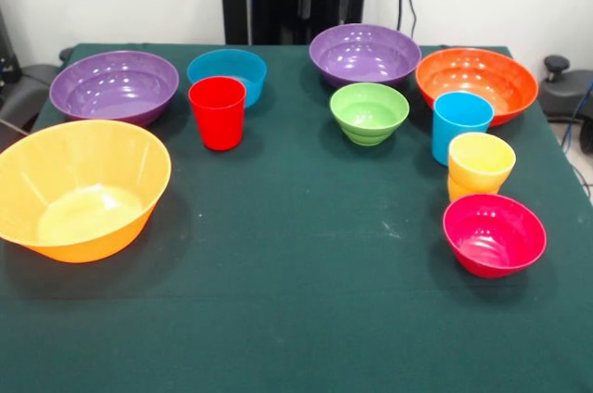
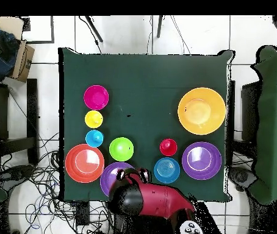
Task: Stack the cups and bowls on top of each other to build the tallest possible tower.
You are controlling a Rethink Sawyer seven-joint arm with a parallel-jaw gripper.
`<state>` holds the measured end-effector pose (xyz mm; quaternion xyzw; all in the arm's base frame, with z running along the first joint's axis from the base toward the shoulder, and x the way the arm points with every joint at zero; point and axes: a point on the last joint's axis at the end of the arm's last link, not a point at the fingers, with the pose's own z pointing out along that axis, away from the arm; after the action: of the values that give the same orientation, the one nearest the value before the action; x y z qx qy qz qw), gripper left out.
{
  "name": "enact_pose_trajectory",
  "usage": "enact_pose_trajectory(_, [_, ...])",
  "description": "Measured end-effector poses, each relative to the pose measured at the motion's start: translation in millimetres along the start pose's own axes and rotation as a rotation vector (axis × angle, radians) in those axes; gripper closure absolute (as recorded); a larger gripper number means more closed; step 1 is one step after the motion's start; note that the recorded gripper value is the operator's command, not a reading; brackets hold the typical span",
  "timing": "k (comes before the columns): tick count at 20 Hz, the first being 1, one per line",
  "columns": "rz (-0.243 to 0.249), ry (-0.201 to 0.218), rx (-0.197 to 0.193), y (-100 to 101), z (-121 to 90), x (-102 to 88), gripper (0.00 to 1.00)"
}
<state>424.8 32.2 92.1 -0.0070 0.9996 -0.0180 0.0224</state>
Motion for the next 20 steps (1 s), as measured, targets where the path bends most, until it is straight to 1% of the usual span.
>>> enact_pose_trajectory(4, [-0.005,0.028,-0.008,-1.5,9.5,8.4,0.00])
enact_pose_trajectory(12, [-0.032,0.053,-0.021,1.7,26.7,22.1,0.00])
enact_pose_trajectory(16, [-0.033,0.057,-0.023,2.4,28.3,23.4,0.00])
enact_pose_trajectory(20, [-0.039,0.048,-0.020,3.8,25.4,21.1,0.00])
